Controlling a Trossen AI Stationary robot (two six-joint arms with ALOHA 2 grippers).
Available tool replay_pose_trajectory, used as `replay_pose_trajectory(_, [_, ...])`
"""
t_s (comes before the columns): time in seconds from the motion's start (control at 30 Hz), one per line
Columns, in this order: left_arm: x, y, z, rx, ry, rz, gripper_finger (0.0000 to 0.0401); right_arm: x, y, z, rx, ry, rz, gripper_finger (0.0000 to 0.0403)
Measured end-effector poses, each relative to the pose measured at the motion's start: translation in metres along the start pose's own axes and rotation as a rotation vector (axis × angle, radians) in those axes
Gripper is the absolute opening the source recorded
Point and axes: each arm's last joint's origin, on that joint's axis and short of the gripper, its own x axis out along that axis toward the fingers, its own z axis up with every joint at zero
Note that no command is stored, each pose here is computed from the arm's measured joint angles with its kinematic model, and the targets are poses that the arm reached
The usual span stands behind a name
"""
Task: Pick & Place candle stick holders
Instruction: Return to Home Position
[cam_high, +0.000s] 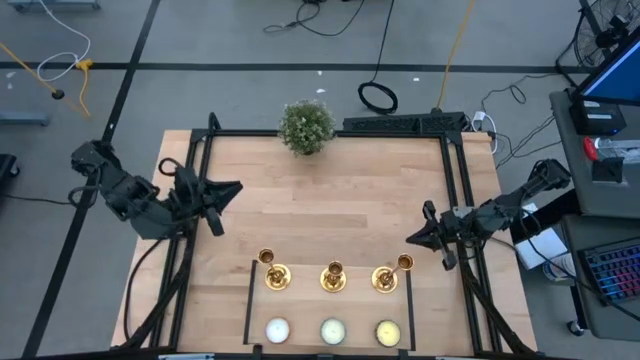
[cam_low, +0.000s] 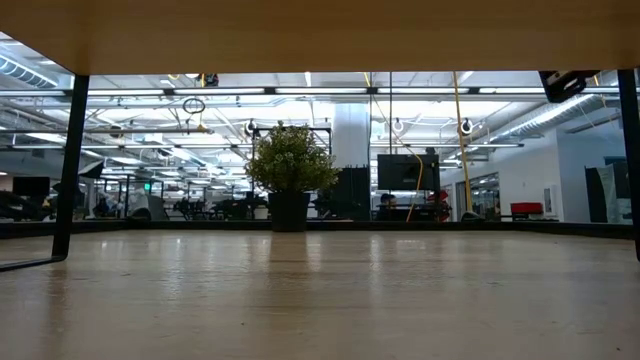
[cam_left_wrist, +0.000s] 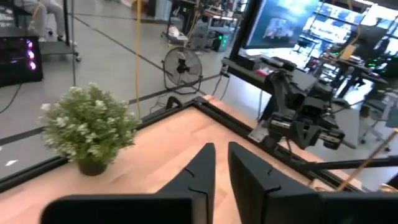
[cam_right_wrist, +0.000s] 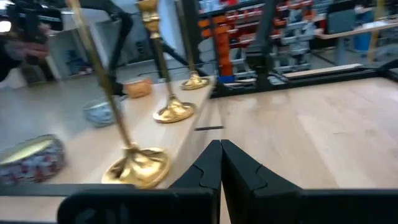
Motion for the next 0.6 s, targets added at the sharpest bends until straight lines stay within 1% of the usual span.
replay_pose_trajectory(0.07, [-0.002,0.007,0.003,-0.004,0.007,0.009,0.0030,0.000,-0.001,-0.001,-0.001,-0.005,-0.035,0.0000])
replay_pose_trajectory(0.17, [-0.006,0.018,0.006,0.017,0.028,0.000,0.0006,0.000,-0.002,-0.001,-0.004,-0.008,-0.043,0.0000])
replay_pose_trajectory(0.3, [-0.010,0.030,0.008,0.040,0.052,0.007,0.0010,0.000,-0.002,-0.001,0.000,-0.008,-0.043,0.0000])
replay_pose_trajectory(0.47, [-0.013,0.039,0.007,0.059,0.066,0.032,0.0004,0.000,-0.002,-0.001,-0.004,-0.006,-0.044,0.0000])
replay_pose_trajectory(0.6, [-0.013,0.043,0.003,0.064,0.091,0.061,0.0012,0.000,-0.004,-0.002,-0.021,-0.005,-0.107,0.0000])
